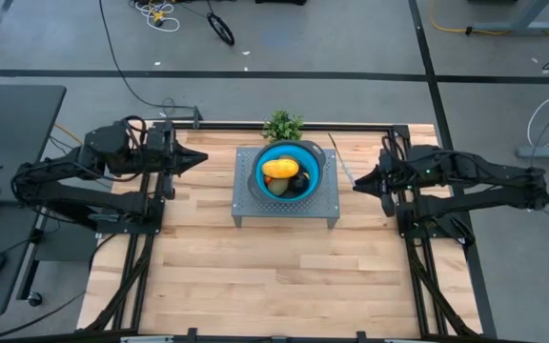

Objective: Pick & Place Fruit
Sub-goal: Put the knife on the shelf

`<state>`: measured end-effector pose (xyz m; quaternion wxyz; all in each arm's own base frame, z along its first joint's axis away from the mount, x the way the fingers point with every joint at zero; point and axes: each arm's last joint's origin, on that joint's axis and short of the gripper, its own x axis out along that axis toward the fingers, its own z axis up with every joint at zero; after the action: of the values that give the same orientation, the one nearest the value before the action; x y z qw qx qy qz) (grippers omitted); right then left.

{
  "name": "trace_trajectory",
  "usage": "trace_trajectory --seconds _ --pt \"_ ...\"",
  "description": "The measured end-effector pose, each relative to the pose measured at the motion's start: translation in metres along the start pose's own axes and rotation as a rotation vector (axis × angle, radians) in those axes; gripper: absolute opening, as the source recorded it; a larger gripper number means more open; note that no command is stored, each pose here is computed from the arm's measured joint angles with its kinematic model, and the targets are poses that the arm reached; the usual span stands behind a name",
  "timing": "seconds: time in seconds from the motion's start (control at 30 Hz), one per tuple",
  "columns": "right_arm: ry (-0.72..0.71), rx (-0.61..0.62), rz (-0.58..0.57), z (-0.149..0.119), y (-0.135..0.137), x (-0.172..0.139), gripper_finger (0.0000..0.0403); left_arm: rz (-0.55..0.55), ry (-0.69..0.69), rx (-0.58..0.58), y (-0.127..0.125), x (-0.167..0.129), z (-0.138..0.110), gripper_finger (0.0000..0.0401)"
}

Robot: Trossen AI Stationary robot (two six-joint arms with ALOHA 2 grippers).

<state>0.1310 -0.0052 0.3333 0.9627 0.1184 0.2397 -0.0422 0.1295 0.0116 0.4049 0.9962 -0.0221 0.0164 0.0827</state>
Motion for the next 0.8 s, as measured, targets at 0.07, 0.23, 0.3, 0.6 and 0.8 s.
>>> trace_trajectory --seconds 0.07,0.23,0.3,0.6,0.8 --pt "-0.01 0.004 0.003 0.0 0.0 -0.003 0.0059 0.008 -0.001 0.0 0.0 -0.001 0.0 0.0004" --pt "-0.041 0.008 0.01 -0.002 0.0 -0.012 0.0059 0.015 -0.012 -0.002 0.001 -0.005 0.001 0.0004" --pt "-0.061 0.008 0.015 -0.002 0.0 -0.017 0.0059 0.014 -0.014 -0.004 0.001 -0.005 0.001 0.0004" --pt "-0.14 0.007 0.032 -0.007 -0.001 -0.04 0.0059 0.016 0.005 -0.017 0.001 -0.005 -0.001 0.0004" --pt "-0.173 0.007 0.029 -0.009 -0.002 -0.049 0.0059 0.016 0.006 -0.017 0.001 -0.005 -0.001 0.0004"
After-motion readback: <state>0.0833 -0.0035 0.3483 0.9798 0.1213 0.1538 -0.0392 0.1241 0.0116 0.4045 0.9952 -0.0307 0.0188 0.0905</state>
